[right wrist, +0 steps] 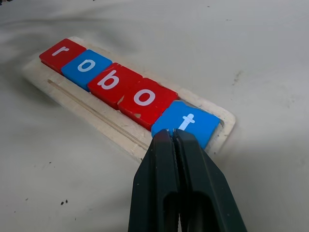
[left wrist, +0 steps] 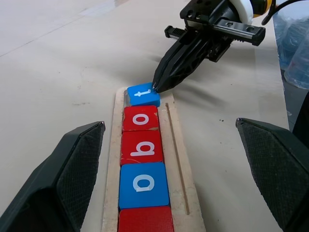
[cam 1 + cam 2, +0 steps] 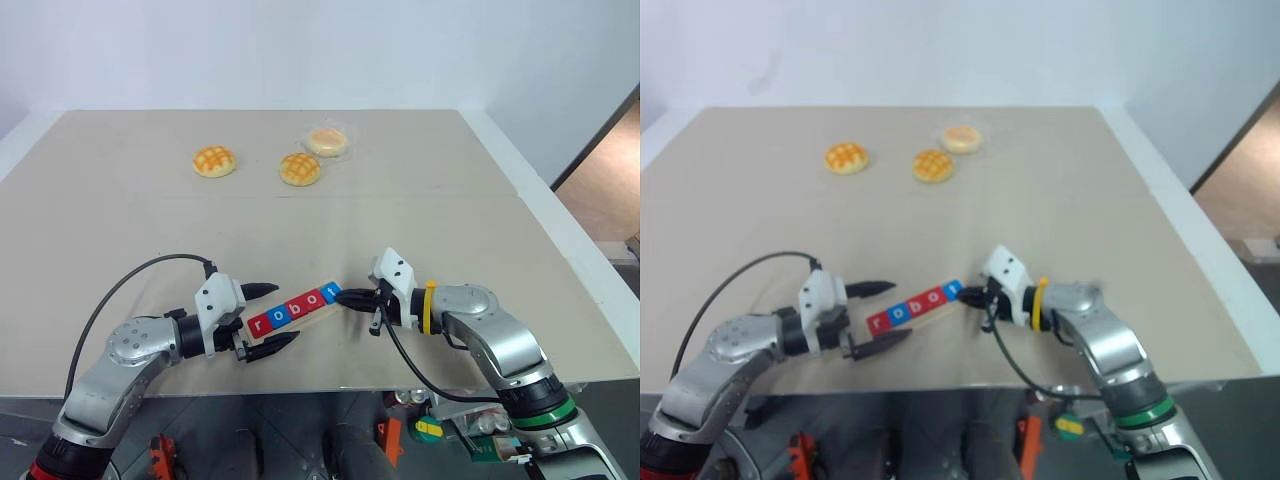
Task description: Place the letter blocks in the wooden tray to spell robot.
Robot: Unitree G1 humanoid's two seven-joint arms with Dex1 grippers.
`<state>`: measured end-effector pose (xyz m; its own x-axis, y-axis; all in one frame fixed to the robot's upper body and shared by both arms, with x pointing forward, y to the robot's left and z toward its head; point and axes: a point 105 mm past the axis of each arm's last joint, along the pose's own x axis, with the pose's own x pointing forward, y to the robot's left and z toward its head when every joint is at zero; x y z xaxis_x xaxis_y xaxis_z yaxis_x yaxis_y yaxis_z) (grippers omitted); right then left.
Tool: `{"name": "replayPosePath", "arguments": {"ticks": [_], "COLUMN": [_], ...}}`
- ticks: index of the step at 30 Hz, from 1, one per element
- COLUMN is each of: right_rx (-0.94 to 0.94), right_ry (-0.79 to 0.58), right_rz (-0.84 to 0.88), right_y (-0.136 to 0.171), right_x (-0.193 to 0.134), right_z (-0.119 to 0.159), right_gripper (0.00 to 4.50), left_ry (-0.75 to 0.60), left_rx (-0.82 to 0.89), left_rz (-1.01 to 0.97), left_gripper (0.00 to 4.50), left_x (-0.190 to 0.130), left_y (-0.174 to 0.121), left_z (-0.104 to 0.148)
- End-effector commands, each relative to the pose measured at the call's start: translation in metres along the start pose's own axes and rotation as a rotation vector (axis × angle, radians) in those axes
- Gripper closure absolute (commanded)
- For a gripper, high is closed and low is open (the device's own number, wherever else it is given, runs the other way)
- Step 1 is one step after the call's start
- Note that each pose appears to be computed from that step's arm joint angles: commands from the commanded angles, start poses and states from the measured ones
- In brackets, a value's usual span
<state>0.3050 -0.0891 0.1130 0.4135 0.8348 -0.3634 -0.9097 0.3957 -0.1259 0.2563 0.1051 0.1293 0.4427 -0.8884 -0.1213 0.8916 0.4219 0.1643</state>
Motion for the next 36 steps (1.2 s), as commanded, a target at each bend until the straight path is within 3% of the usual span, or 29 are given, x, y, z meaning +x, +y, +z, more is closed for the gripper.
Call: {"name": "replayPosePath", "arguments": {"ticks": [1,27,36], "right_rx": [-0.023,-0.04,-0.031], "right_ry": [-0.023,-0.053,-0.016], "right_rz": [0.02,0.029,0.024], "right_y": [0.003,0.003,0.01], "right_x": [0.001,-0.006,-0.006], "right_z": [0.008,0.025,0.01], "right_gripper": [4.47,4.47,4.47], "left_ry": [-0.028,-0.033,-0.083], "left_rx": [0.034,0.025,-0.004], "left_rz": [0.006,0.0,-0.028], "left_gripper": [0.0,0.0,0.0], "left_x": [-0.001,0.002,0.004], "left_y": [-0.001,-0.004,-0.008], "left_z": [0.008,0.008,0.017]}}
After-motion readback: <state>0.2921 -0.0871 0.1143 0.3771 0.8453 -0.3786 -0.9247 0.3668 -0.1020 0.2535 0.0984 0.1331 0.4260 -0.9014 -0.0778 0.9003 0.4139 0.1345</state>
